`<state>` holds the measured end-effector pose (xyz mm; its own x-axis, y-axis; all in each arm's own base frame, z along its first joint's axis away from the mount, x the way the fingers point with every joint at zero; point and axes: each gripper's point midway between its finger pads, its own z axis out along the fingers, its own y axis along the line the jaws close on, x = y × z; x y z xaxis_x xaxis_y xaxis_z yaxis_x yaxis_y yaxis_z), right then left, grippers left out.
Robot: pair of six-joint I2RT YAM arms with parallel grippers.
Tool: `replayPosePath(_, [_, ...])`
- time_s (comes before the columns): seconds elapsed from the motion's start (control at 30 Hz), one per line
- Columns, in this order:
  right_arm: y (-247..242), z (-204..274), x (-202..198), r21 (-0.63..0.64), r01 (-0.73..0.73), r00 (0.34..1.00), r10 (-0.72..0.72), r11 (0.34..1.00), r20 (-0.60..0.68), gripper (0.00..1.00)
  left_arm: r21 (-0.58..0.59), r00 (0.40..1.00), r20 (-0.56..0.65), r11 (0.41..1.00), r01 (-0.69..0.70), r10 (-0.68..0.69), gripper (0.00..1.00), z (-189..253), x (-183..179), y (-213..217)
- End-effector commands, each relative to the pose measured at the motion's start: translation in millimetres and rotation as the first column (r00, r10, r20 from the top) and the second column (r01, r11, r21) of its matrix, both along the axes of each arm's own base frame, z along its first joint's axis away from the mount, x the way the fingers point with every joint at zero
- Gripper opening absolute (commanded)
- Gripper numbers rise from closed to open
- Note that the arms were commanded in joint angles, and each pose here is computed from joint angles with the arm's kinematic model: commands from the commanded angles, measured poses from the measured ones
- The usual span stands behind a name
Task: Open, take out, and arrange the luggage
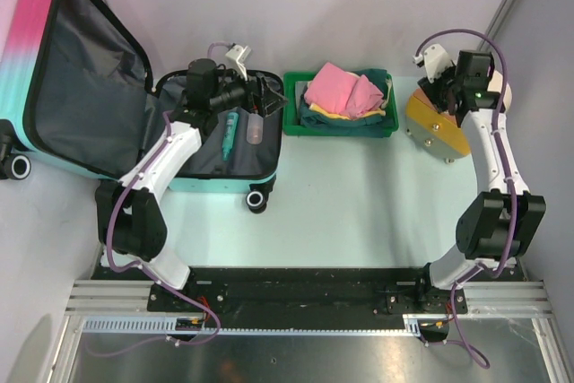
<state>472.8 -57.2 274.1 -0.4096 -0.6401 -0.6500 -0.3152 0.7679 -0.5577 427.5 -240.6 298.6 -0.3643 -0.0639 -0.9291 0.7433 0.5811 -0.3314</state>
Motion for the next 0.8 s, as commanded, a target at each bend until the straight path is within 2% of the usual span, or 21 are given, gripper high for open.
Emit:
replayPosePath(0.0, [54, 16, -39, 0.151, -0.234, 0.971, 0.239, 0.960, -0.013, 0.54, 0.012, 0.999, 0.051, 1.000, 0.008, -0.008, 0.88, 7, 0, 5])
replayPosePath(0.03, [61, 8, -52, 0.184, -0.261, 0.960, 0.274, 0.948, -0.053, 0.62, 0.014, 0.998, 0.056, 1.000, 0.013, -0.014, 0.88, 8, -1, 5])
replayPosePath(0.1, [75, -1, -67, 0.177, -0.359, 0.922, 0.378, 0.916, -0.086, 0.68, 0.021, 0.997, 0.062, 0.999, 0.035, -0.036, 0.89, 6, -4, 5])
replayPosePath(0.13, [79, -19, -81, 0.185, -0.383, 0.898, 0.412, 0.905, -0.157, 0.72, 0.022, 0.997, 0.064, 0.999, 0.044, -0.046, 0.89, 6, -5, 5])
replayPosePath(0.17, [85, -29, -87, 0.140, -0.449, 0.862, 0.469, 0.883, -0.194, 0.73, 0.025, 0.997, 0.064, 0.998, 0.051, -0.053, 0.89, 5, -6, 5])
replayPosePath(0.23, [88, -57, -98, 0.123, -0.471, 0.829, 0.486, 0.874, -0.277, 0.73, 0.028, 0.994, 0.073, 0.997, 0.077, -0.079, 0.89, 5, -9, 3])
replayPosePath(0.3, [79, -77, -98, 0.043, -0.504, 0.806, 0.488, 0.863, -0.334, 0.72, 0.031, 0.994, 0.073, 0.996, 0.082, -0.085, 0.89, 4, -9, 3])
replayPosePath(0.4, [79, -105, -90, -0.055, -0.554, 0.784, 0.498, 0.831, -0.371, 0.68, 0.032, 0.992, 0.082, 0.995, 0.092, -0.094, 0.89, 6, -10, 2])
replayPosePath(0.5, [63, -120, -65, -0.224, -0.601, 0.783, 0.510, 0.767, -0.355, 0.65, 0.036, 0.991, 0.088, 0.995, 0.097, -0.100, 0.89, 6, -9, 1])
replayPosePath(0.53, [58, -126, -59, -0.279, -0.635, 0.765, 0.535, 0.720, -0.359, 0.65, 0.037, 0.991, 0.090, 0.995, 0.096, -0.099, 0.89, 6, -9, 2])
replayPosePath(0.6, [55, -134, -45, -0.358, -0.653, 0.757, 0.556, 0.667, -0.344, 0.65, 0.038, 0.992, 0.086, 0.995, 0.090, -0.093, 0.89, 4, -8, 2])
replayPosePath(0.63, [43, -144, -41, -0.363, -0.653, 0.757, 0.546, 0.665, -0.360, 0.64, 0.040, 0.992, 0.088, 0.995, 0.089, -0.092, 0.89, 4, -8, 2])
replayPosePath(0.67, [42, -146, -36, -0.394, -0.676, 0.737, 0.564, 0.623, -0.372, 0.64, 0.041, 0.991, 0.092, 0.995, 0.089, -0.093, 0.89, 5, -9, 3])
replayPosePath(0.77, [32, -161, -26, -0.430, -0.711, 0.702, 0.583, 0.556, -0.408, 0.63, 0.049, 0.991, 0.102, 0.995, 0.083, -0.087, 0.89, 5, -10, 4])
